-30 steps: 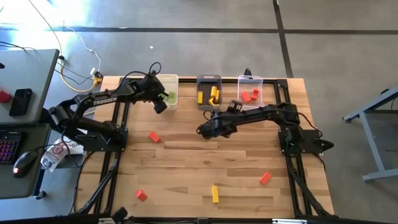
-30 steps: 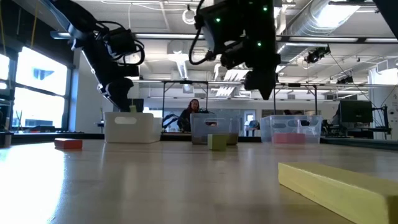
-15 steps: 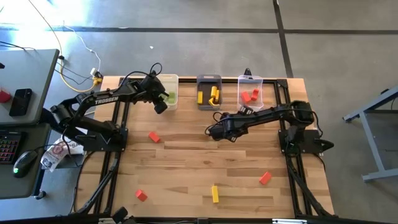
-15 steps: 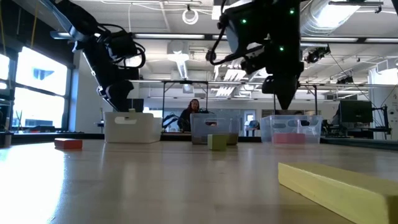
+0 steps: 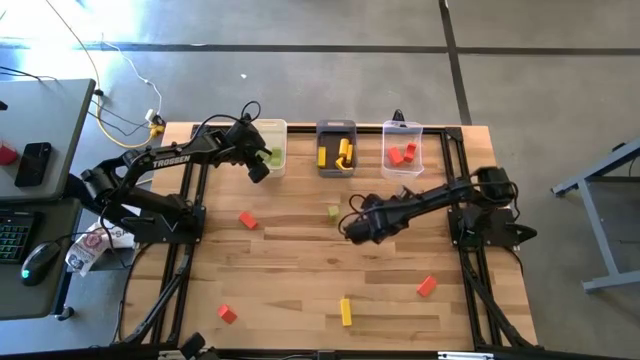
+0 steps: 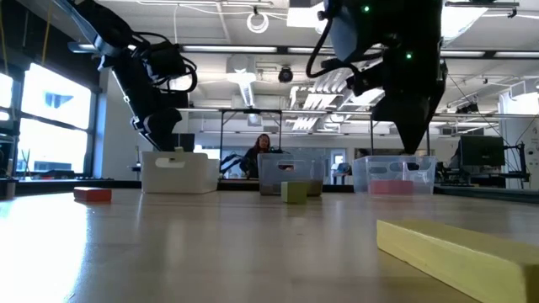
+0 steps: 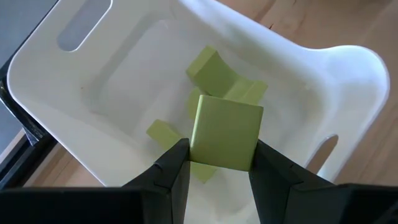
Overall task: Sort & place blocks by color
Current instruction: Put the green block into the white bin, then put the orange block into the transparent bin
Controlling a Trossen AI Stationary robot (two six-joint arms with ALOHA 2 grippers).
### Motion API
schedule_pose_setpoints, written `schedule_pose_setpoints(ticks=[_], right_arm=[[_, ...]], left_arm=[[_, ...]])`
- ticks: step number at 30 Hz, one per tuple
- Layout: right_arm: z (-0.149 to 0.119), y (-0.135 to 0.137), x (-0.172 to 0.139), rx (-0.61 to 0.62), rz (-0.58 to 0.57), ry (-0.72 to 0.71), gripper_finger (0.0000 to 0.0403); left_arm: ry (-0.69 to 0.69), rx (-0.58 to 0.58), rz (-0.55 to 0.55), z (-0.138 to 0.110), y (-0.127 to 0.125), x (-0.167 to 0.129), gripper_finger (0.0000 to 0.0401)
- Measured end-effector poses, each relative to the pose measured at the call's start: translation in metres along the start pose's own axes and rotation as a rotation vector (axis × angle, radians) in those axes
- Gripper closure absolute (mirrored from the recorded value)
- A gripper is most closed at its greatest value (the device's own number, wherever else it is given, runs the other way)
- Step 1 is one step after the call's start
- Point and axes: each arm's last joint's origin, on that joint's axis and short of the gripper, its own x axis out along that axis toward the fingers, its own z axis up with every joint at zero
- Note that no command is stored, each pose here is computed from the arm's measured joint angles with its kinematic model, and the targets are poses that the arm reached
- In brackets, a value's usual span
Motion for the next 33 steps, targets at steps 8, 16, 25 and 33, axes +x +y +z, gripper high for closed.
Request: schedule_pose_setpoints(ticks=[8, 16, 25, 33], right_arm=[[-0.010, 0.009, -0.006, 0.085, 0.028, -0.016, 0.0235], [-0.011, 0.012, -0.008, 0.130, 0.053, -0.021, 0.0235], [-0.010, 0.015, -0.008, 0.144, 0.084, -0.031, 0.0235], [-0.010, 0.019, -0.009, 0.156, 0.156, 0.028, 0.0235]], left_arm=[[0.000, 0.000, 0.005, 0.000, 0.000, 0.000, 0.0288], [-0.002, -0.008, 0.006, 0.000, 0.000, 0.000, 0.0282], [-0.003, -0.023, 0.008, 0.000, 0.000, 0.000, 0.0220], [-0.002, -0.035, -0.024, 0.019, 0.004, -0.016, 0.0194]])
